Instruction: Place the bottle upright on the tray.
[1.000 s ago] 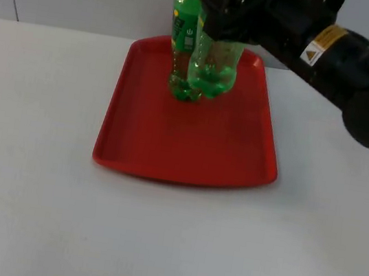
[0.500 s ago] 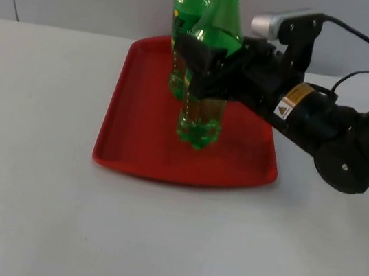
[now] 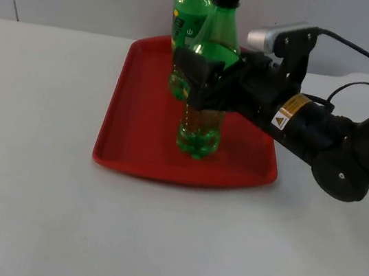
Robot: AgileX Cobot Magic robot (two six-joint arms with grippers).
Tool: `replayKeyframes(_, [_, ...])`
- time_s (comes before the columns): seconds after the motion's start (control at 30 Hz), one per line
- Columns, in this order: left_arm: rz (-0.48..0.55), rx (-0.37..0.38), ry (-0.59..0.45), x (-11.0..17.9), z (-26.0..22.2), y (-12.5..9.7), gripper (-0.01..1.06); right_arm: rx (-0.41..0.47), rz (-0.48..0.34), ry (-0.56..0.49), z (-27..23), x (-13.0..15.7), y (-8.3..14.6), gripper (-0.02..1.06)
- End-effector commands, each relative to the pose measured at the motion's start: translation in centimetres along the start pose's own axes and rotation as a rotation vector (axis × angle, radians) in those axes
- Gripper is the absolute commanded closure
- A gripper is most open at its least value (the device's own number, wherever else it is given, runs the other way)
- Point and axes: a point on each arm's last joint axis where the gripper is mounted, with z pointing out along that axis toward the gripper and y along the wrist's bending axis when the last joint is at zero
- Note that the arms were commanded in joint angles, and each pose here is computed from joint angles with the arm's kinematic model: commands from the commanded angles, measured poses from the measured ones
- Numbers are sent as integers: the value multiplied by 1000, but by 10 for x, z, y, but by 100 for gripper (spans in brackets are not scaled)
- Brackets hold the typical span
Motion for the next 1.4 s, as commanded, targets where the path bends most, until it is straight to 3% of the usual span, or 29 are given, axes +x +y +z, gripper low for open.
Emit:
replayKeyframes(0.0, [3,1,-1,1,1,0,0,-19,-18,-33,3,-5,4,105])
replayKeyframes(0.2, [3,1,-1,1,1,0,0,0,-24,37,3,1,2,105])
replayKeyframes(0.63, [3,1,-1,1,1,0,0,12,-43,79,3,5,1,103])
replayKeyframes(0.77, [3,1,-1,1,1,0,0,5,-47,86,3,6,2,93])
replayKeyframes(1.1, [3,1,-1,1,1,0,0,5,-47,86,3,6,2,44])
replayKeyframes(1.27, [3,1,-1,1,1,0,0,7,-46,86,3,6,2,31])
replayKeyframes(1.37, [3,1,-1,1,1,0,0,10,-45,85,3,6,1,30])
